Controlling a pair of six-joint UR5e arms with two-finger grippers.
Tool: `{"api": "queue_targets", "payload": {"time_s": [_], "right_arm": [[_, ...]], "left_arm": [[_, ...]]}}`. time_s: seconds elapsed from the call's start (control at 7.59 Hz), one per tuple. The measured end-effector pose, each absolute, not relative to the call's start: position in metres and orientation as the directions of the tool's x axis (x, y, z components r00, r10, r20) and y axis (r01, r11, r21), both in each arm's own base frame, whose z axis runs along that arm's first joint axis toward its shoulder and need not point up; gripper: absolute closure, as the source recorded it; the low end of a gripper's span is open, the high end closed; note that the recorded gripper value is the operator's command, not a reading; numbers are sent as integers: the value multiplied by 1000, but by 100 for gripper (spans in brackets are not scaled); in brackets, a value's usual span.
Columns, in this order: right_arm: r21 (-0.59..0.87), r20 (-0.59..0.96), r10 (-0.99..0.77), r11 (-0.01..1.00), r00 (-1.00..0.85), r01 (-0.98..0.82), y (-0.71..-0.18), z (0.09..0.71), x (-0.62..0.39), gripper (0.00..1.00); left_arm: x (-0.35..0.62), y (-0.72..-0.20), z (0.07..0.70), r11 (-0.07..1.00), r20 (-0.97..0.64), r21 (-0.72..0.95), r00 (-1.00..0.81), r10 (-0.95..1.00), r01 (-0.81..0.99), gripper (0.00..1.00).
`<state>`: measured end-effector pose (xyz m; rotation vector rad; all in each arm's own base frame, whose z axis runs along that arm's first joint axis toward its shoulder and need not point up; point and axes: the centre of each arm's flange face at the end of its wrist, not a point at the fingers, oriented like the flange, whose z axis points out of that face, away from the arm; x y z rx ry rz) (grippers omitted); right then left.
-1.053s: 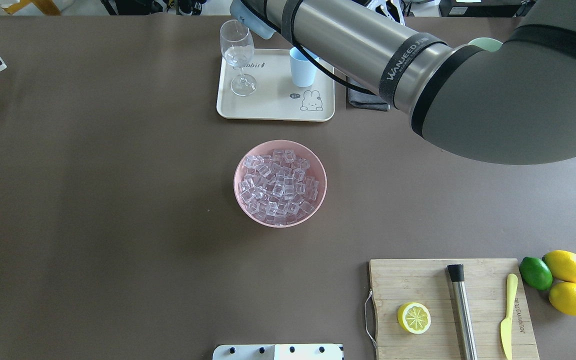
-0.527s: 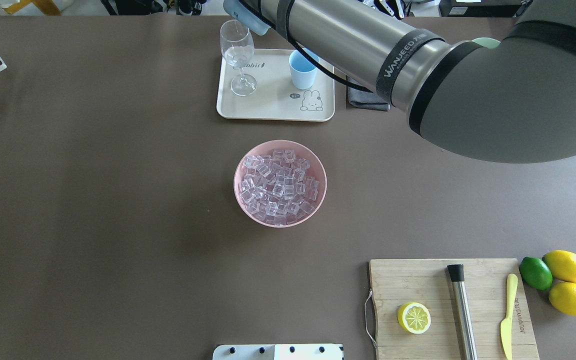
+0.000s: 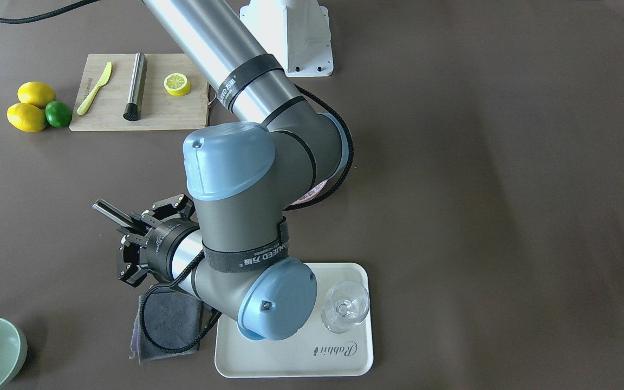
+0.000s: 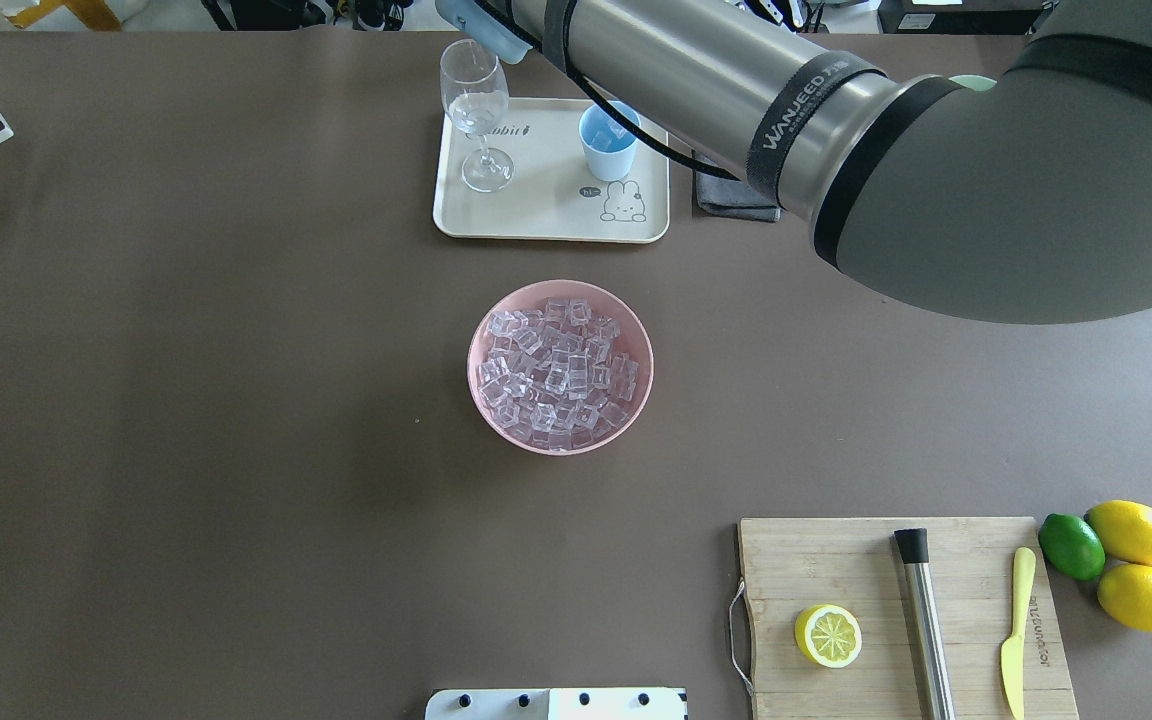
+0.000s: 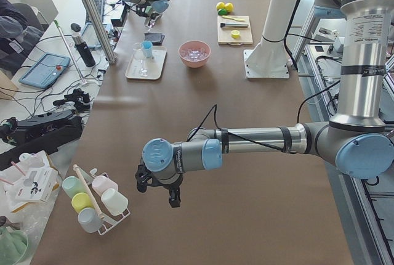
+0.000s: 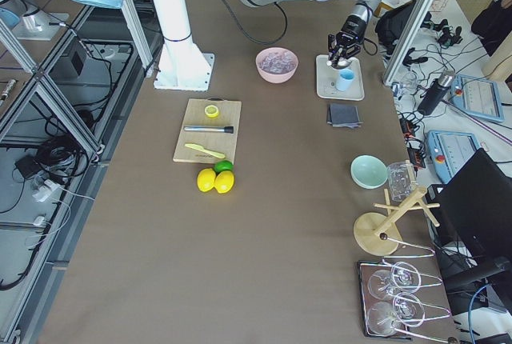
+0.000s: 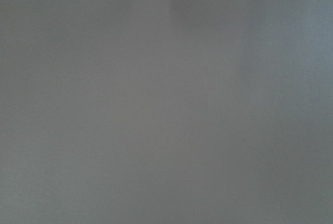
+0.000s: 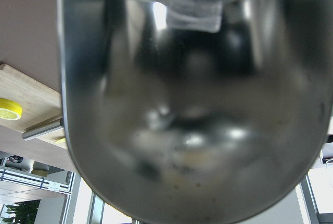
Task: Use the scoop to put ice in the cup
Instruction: 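Tilt the scoop with the right gripper to pour ice into the blue cup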
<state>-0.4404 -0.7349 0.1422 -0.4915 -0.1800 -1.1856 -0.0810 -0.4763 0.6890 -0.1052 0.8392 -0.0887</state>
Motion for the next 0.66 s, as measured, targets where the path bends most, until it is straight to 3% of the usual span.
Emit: {"api": "queue_targets", "payload": {"time_s": [0.66], "right_arm": [[-261,373,-845,300,382,918,-736,136,-441,100]], "left_arm": [[-81,-476,689,991,-737,-128,665,-120,37,2]]}}
